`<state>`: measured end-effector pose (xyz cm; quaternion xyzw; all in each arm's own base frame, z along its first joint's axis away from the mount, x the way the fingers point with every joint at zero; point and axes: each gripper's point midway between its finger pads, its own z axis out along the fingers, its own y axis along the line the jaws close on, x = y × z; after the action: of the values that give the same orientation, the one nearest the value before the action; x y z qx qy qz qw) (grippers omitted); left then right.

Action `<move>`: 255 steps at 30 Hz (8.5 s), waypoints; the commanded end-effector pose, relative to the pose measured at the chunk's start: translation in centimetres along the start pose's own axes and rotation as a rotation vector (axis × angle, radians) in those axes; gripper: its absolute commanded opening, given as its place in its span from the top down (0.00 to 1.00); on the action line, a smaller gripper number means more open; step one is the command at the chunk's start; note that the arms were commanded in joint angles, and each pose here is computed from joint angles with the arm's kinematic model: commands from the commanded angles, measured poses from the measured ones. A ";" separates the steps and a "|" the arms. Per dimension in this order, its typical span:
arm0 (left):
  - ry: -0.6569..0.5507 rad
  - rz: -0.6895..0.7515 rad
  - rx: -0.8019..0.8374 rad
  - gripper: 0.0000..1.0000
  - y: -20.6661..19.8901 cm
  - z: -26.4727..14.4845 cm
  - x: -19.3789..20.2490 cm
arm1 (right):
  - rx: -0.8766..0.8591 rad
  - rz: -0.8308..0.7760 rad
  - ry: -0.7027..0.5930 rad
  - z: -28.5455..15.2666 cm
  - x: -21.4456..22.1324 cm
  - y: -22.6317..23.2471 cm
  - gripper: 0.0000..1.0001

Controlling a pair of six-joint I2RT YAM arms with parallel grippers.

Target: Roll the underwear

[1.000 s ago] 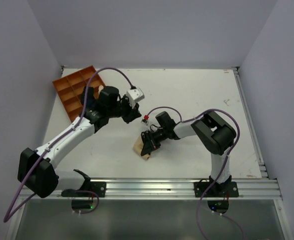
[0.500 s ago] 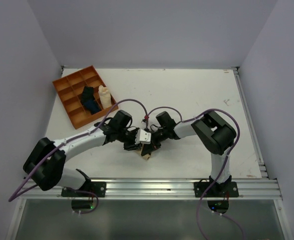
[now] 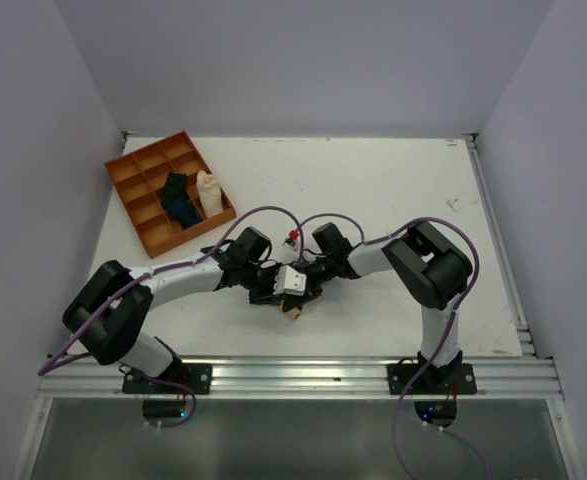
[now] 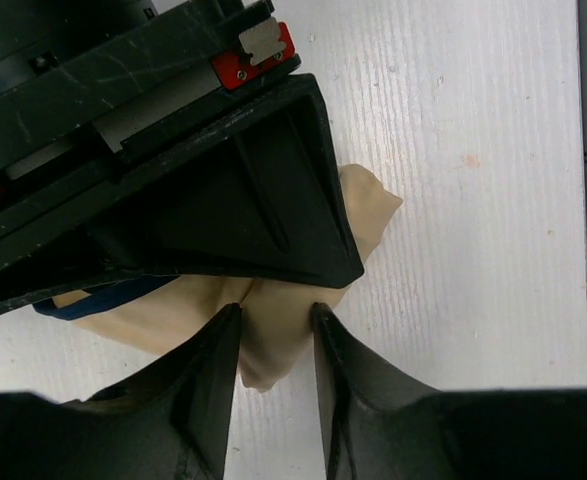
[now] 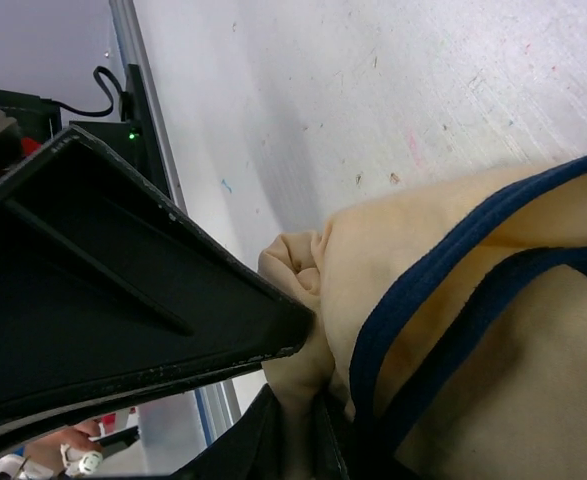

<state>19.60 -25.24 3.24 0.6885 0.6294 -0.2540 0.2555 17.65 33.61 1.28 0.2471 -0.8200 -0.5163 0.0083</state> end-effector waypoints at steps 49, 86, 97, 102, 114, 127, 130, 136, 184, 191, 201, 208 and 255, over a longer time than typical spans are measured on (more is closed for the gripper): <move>0.166 -0.308 0.409 0.95 -0.5 3.8 2.4 | 1.342 -0.845 -0.053 -4.6 0.7 3.5 0.46; -0.057 -0.328 0.163 0.69 3.4 -0.7 -0.9 | 1.062 -0.610 0.041 -2.4 2.6 -1.8 0.77; -0.079 -0.331 -0.009 0.61 5.0 -3.9 -1.5 | 0.929 -0.523 0.039 -1.5 4.0 -2.3 0.77; -0.141 -0.417 -0.198 0.61 7.8 -6.5 -0.4 | 0.855 -0.489 0.022 -1.3 4.1 -2.2 0.77; -0.287 -0.468 -0.529 0.60 12.0 -13.5 -0.5 | 0.608 -0.349 0.015 -1.8 3.8 -1.9 0.78; -0.531 0.085 -0.116 0.60 2.9 -9.6 -5.9 | 0.277 -0.102 0.016 -0.9 2.7 -1.4 0.79; -0.408 0.096 -0.050 0.60 2.6 -7.2 -4.4 | 0.234 -0.060 0.022 -0.9 2.9 -1.8 0.79; -0.328 0.133 0.001 0.58 2.5 -4.8 -3.8 | 0.201 -0.018 0.026 -1.1 3.1 -2.1 0.78; -0.154 0.119 0.273 0.60 0.1 -0.5 -2.7 | 0.065 0.122 -0.074 -1.4 2.5 -2.8 0.78; -0.120 0.120 0.249 0.60 0.2 0.4 -2.3 | 0.054 0.117 -0.081 -1.5 2.2 -2.7 0.78; -0.071 0.077 0.327 0.84 0.7 1.9 -1.3 | 0.163 0.099 -0.117 -2.6 2.0 -3.3 0.71; -0.022 0.005 0.400 0.87 0.2 2.7 -0.3 | 0.372 0.118 -0.195 -4.9 2.8 -4.5 0.58; 0.172 -0.239 0.504 0.83 0.4 4.5 0.8 | 1.334 -0.965 0.083 -3.6 0.5 4.1 0.47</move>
<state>20.47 -29.05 2.53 0.6611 0.6298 -0.4063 0.0337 15.26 32.01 5.36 0.5208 -0.7760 0.1009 -0.3411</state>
